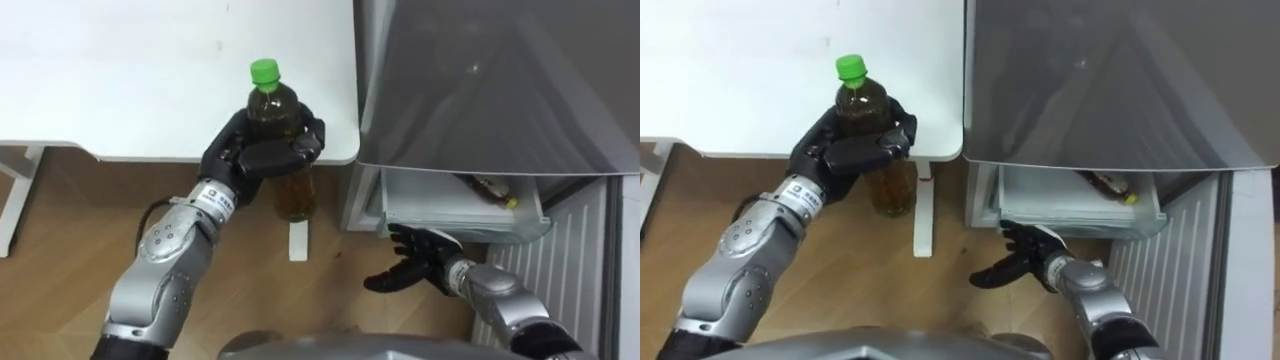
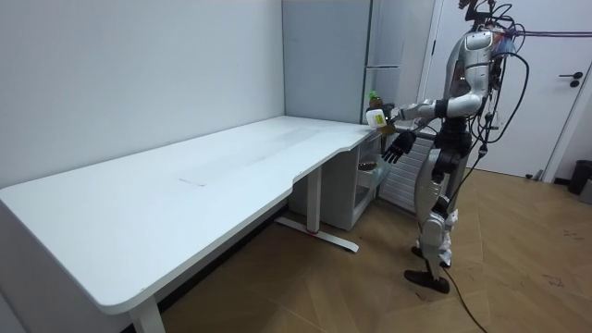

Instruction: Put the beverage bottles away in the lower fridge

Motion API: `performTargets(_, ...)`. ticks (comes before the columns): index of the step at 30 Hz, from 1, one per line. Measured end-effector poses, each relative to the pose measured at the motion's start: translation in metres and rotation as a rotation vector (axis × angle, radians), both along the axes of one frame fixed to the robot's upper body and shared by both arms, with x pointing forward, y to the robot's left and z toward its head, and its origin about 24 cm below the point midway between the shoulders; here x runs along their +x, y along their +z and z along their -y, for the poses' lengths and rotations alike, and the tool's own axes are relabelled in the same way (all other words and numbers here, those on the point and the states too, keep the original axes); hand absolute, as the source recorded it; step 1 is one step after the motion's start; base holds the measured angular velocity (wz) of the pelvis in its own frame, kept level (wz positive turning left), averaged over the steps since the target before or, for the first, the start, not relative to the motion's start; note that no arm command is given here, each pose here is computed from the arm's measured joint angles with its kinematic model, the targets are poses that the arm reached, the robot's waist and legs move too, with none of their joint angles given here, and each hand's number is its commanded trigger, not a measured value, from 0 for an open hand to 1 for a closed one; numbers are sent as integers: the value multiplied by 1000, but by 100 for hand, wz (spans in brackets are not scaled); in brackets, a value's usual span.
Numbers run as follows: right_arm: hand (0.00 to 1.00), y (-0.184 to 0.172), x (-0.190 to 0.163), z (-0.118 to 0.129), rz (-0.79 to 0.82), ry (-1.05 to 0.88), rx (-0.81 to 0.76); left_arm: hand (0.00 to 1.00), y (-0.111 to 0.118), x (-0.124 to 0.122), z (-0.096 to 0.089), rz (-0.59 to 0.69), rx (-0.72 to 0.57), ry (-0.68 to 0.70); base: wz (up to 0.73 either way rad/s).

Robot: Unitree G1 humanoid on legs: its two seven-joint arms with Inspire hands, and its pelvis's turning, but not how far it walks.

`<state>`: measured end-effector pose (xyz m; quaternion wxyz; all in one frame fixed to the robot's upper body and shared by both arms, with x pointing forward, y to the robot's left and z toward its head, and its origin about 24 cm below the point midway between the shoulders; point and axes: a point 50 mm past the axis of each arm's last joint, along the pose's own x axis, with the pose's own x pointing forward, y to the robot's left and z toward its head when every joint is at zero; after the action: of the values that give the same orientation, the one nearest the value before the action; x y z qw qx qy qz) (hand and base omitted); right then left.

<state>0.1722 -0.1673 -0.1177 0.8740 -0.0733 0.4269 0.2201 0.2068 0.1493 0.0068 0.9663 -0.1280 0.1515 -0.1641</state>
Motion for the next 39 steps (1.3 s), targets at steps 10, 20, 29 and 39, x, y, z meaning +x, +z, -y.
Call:
performTargets(10, 0, 23, 13, -27, 92, 164, 118, 100, 0, 0, 3, 3, -17, -12, 0)
performTargets(20, 0, 36, 18, -41, 102, 251, 274, 100, -2, -3, 13, -8, -23, -60, 0)
performTargets(29, 0, 51, 21, -56, 133, 296, 425, 100, -3, -6, 23, -9, -42, -125, 0)
performTargets(39, 0, 54, 19, -64, 123, 285, 537, 100, -15, -10, 26, -60, -42, -144, 0)
